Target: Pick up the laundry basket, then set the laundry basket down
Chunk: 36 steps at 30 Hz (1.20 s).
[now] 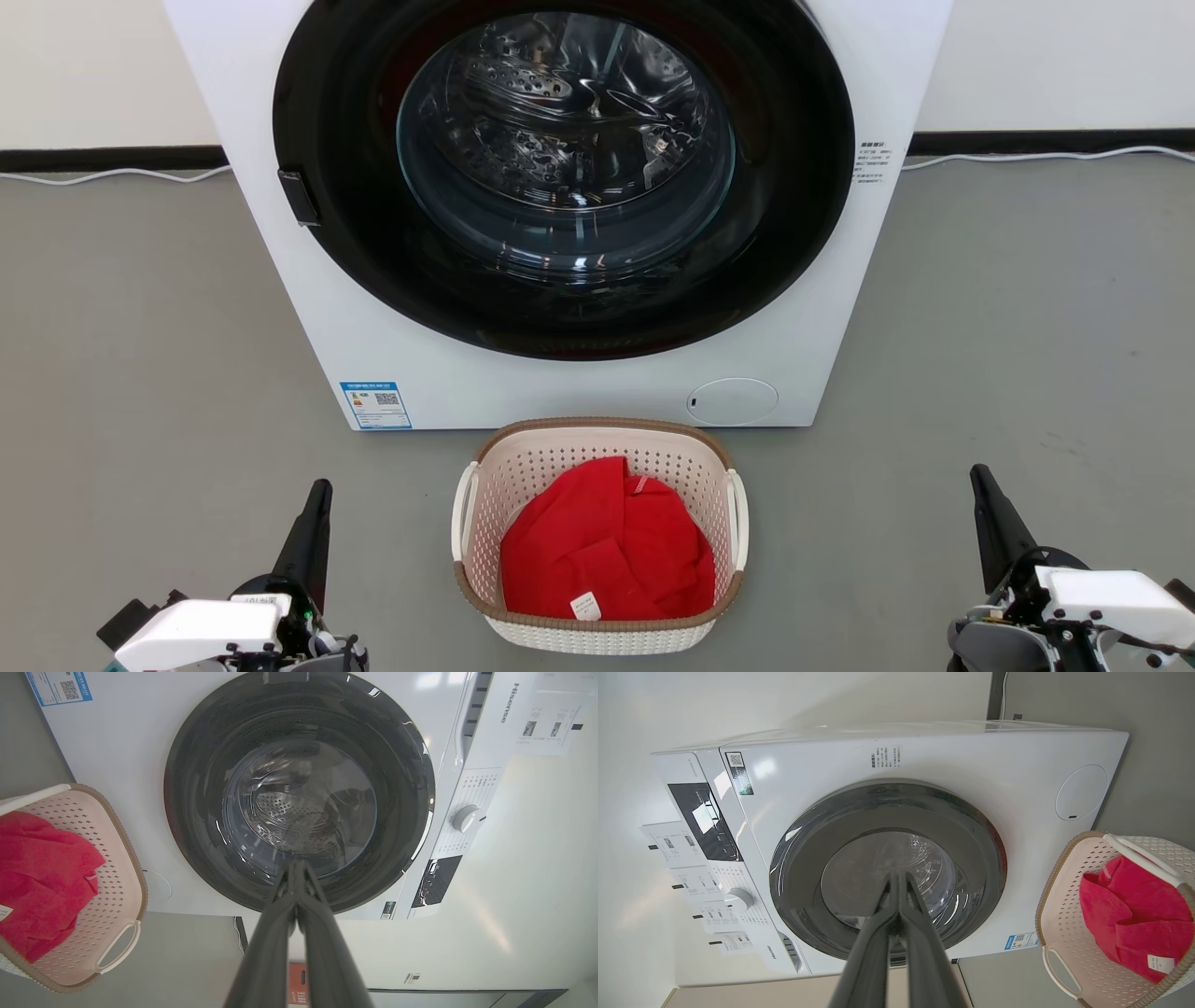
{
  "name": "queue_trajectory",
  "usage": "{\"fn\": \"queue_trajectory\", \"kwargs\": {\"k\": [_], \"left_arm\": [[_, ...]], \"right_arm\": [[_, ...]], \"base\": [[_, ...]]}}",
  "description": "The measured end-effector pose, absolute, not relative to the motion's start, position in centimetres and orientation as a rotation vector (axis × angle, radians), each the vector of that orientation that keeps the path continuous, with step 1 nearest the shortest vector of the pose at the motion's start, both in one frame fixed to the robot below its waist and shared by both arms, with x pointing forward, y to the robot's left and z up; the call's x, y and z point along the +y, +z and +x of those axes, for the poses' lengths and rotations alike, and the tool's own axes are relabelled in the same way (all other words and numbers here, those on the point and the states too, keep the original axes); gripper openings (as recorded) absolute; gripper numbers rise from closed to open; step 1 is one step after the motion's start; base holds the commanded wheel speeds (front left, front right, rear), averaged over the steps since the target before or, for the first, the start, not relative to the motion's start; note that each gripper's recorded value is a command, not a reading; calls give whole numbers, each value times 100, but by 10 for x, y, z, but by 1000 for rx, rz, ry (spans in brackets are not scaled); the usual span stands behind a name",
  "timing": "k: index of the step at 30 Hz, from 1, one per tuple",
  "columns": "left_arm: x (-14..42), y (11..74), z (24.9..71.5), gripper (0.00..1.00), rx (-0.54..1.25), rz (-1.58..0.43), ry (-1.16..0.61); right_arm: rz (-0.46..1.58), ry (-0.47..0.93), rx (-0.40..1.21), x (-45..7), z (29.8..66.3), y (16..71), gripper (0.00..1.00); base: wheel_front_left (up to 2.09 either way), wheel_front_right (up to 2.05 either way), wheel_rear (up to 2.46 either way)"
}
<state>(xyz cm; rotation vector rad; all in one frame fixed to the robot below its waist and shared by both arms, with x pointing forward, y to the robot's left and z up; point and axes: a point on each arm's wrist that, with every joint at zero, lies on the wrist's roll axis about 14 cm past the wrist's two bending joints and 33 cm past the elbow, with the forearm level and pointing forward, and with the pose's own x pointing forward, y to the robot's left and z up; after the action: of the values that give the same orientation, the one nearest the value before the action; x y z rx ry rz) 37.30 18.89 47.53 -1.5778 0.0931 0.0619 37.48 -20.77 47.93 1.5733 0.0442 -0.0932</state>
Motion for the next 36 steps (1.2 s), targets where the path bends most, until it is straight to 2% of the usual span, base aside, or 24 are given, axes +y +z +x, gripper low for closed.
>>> {"fn": "queue_trajectory", "kwargs": {"k": [12,13,14,15,16,19,36], "left_arm": [[189,475,373,0,93,-1578,62],[189,473,372,100,97,-1579,67],[188,469,370,0,108,-1581,79],[188,462,367,0,124,-1585,97],[187,454,362,100,144,-1588,117],[186,439,352,100,179,-1590,154],[180,446,357,100,158,-1555,141]], "right_arm": [[1573,-93,44,-208,375,479,0],[1573,-98,49,-208,374,477,100],[1575,-108,60,-207,372,473,0],[1578,-125,76,-206,369,466,0],[1581,-143,94,-206,365,459,100],[1586,-175,125,-204,357,446,100],[1557,-146,97,-198,361,457,100]], "base": [[0,0,0],[0,0,0],[0,0,0],[0,0,0],[0,0,0],[0,0,0],[0,0,0]]}}
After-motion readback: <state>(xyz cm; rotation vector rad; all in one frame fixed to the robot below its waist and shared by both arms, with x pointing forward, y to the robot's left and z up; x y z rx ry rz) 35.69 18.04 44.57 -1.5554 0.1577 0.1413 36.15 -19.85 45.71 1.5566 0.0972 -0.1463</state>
